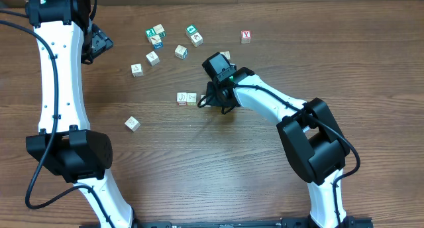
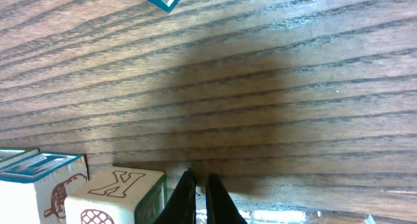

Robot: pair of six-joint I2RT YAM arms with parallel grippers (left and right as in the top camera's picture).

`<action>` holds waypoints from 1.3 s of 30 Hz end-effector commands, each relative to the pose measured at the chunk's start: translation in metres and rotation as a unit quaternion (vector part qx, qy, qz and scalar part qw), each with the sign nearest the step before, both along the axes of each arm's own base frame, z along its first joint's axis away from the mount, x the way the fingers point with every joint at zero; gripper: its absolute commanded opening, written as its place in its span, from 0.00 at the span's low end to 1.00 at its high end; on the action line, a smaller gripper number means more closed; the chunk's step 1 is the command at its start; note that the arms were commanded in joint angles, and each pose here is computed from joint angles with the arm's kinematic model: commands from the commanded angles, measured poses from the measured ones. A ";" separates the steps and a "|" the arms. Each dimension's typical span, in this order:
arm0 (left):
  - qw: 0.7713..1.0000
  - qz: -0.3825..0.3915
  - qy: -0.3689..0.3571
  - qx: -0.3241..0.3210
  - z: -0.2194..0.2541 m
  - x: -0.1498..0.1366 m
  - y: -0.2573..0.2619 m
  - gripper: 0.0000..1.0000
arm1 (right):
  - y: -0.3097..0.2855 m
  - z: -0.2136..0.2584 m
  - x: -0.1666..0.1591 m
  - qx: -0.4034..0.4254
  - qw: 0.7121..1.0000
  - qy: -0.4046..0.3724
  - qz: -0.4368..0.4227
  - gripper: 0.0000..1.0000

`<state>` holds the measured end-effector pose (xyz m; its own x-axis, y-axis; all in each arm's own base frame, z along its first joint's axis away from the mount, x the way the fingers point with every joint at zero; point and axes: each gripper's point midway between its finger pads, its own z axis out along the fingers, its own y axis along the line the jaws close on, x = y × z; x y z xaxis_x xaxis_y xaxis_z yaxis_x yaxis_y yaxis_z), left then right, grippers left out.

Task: Form a horizontal line

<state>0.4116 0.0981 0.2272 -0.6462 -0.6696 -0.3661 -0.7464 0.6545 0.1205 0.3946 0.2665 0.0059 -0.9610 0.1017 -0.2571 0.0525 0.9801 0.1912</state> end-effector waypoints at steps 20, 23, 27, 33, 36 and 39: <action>1.000 -0.013 -0.006 0.003 0.007 0.001 -0.002 1.00 | 0.009 -0.008 -0.005 0.016 1.000 0.003 0.016 0.04; 1.000 -0.013 -0.006 0.003 0.007 0.001 -0.002 1.00 | 0.011 -0.008 -0.005 0.021 1.000 0.005 0.016 0.04; 1.000 -0.013 -0.006 0.003 0.007 0.001 -0.002 1.00 | 0.018 -0.006 -0.005 0.040 0.999 0.006 0.022 0.04; 1.000 -0.013 -0.006 0.003 0.007 0.001 -0.002 1.00 | 0.019 -0.005 -0.004 0.041 0.999 0.004 0.022 0.04; 1.000 -0.013 -0.006 0.003 0.007 0.001 -0.002 1.00 | 0.019 -0.005 -0.004 0.041 0.999 0.004 0.022 0.04; 1.000 -0.013 -0.006 0.003 0.007 0.001 -0.002 1.00 | 0.018 -0.006 -0.005 0.039 0.999 0.007 0.021 0.04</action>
